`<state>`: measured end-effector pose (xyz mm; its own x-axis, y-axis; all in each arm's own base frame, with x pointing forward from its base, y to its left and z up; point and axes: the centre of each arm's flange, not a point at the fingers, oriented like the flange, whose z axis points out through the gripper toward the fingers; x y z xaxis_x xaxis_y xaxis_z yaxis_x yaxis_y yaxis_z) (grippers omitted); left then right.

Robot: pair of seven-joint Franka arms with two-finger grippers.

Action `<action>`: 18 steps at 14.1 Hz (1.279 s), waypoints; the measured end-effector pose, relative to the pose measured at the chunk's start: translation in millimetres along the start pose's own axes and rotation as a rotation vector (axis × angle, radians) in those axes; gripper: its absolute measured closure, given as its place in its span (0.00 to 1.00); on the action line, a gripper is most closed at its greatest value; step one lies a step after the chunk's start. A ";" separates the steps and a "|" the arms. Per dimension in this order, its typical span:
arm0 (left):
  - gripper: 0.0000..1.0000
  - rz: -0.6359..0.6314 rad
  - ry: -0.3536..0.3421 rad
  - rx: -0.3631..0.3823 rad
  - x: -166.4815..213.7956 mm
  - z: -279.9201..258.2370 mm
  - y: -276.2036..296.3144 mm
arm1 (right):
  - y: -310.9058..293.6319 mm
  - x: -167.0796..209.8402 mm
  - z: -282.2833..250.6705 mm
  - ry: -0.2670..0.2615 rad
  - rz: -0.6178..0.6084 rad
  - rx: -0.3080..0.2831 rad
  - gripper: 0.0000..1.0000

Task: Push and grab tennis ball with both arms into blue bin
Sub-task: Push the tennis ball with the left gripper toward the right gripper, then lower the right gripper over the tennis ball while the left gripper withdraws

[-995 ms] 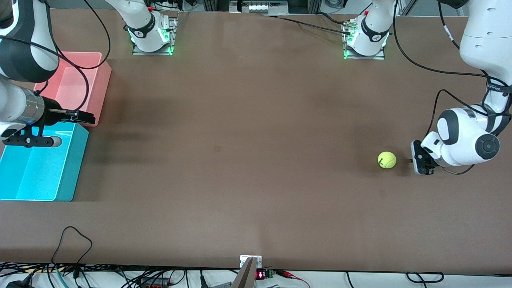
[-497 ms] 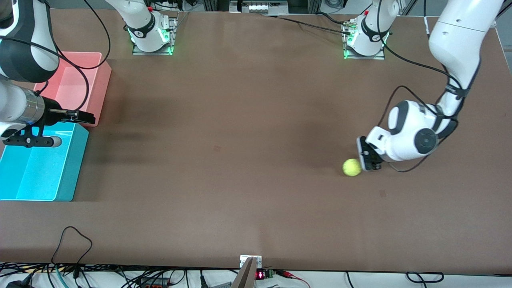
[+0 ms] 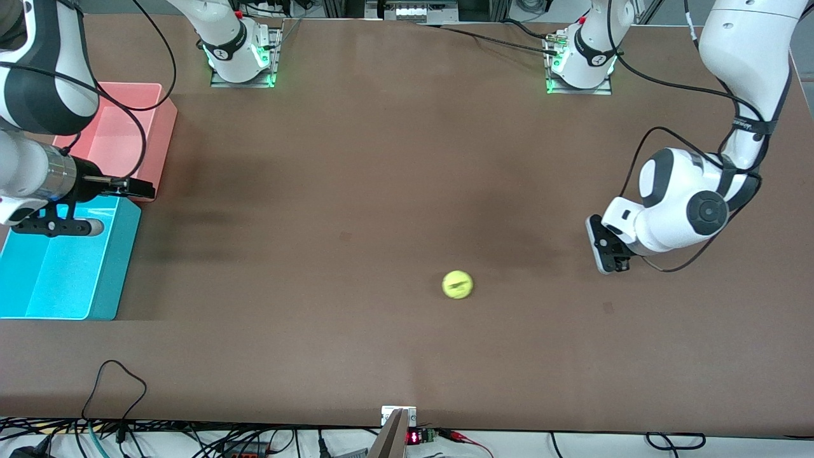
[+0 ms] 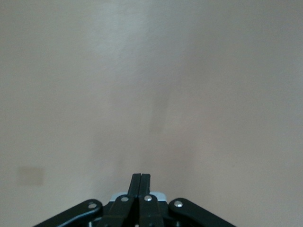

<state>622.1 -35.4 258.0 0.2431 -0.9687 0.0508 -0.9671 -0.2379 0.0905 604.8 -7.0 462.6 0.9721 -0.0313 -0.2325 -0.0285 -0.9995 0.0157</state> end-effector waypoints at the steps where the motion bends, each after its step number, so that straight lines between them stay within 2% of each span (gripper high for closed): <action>1: 0.99 -0.009 0.001 0.017 -4.1 -6.9 -6.1 | -3.8 5.3 5.4 0.007 -0.006 0.000 0.00; 6: 0.99 -0.053 0.010 0.084 -25.9 -36.3 -30.4 | -24.2 41.5 46.1 0.056 -0.146 -0.009 0.00; 9: 0.99 -0.085 0.029 0.148 -25.5 -70.5 -47.5 | -26.6 65.2 60.7 0.094 -0.258 -0.018 0.00; 11: 0.99 -0.108 0.028 0.141 -23.2 -86.4 -51.5 | -28.6 85.6 65.3 0.120 -0.286 -0.025 0.00; 14: 0.99 -0.189 0.007 0.071 -11.3 -114.3 -50.0 | -31.9 111.7 87.3 0.119 -0.357 -0.032 0.00; 15: 0.95 -0.219 -0.002 0.050 -2.9 -126.3 -48.0 | -32.9 117.6 100.1 0.109 -0.392 -0.033 0.00; 18: 0.66 -0.277 -0.025 0.013 25.7 -161.4 -39.3 | -35.7 127.3 135.8 0.063 -0.486 -0.031 0.00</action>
<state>678.5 -39.5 416.3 0.4967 -0.8679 0.0014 -0.8648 -0.4948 0.0852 698.0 23.5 300.4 0.8836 0.4399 -0.1607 0.4377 -0.8977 -0.0508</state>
